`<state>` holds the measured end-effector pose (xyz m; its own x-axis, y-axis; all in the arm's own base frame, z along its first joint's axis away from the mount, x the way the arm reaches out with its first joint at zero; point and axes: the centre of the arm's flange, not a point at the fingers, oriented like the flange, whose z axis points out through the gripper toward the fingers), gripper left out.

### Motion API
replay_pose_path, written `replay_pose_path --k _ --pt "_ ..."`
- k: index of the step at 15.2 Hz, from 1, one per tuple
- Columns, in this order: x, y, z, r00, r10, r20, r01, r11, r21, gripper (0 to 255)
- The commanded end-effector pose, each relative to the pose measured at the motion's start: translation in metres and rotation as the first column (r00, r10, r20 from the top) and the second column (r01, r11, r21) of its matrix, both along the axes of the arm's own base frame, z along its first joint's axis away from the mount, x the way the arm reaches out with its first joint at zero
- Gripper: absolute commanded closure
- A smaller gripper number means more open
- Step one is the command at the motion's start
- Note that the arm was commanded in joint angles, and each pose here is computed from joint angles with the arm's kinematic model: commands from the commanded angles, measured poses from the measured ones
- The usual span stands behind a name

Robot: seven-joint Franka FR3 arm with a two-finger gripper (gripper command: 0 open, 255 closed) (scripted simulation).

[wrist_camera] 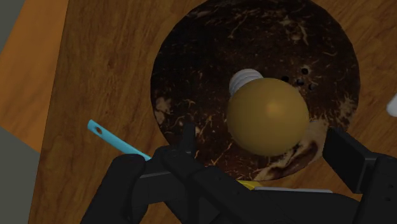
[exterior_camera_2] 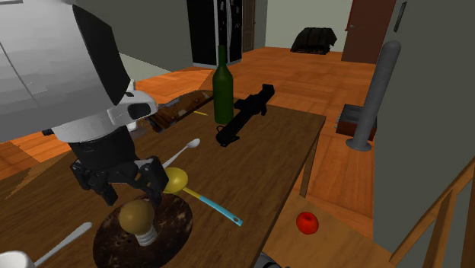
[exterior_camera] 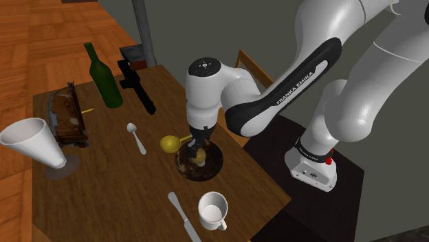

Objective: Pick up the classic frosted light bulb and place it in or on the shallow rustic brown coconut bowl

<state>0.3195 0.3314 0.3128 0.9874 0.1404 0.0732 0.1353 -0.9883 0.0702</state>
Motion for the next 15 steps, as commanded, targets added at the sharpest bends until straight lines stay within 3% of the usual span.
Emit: replay_pose_path --k 1,3,7,15 --pt "0.000 0.000 0.000 1.000 0.000 0.000 0.000 1.000 0.000 0" --pt "0.000 0.000 0.000 1.000 0.000 0.000 0.000 1.000 0.000 0" --pt "-0.004 0.003 0.050 1.000 0.000 0.000 0.000 1.000 0.000 0" --pt "-0.004 0.003 0.050 1.000 0.000 0.000 0.000 1.000 0.000 0"
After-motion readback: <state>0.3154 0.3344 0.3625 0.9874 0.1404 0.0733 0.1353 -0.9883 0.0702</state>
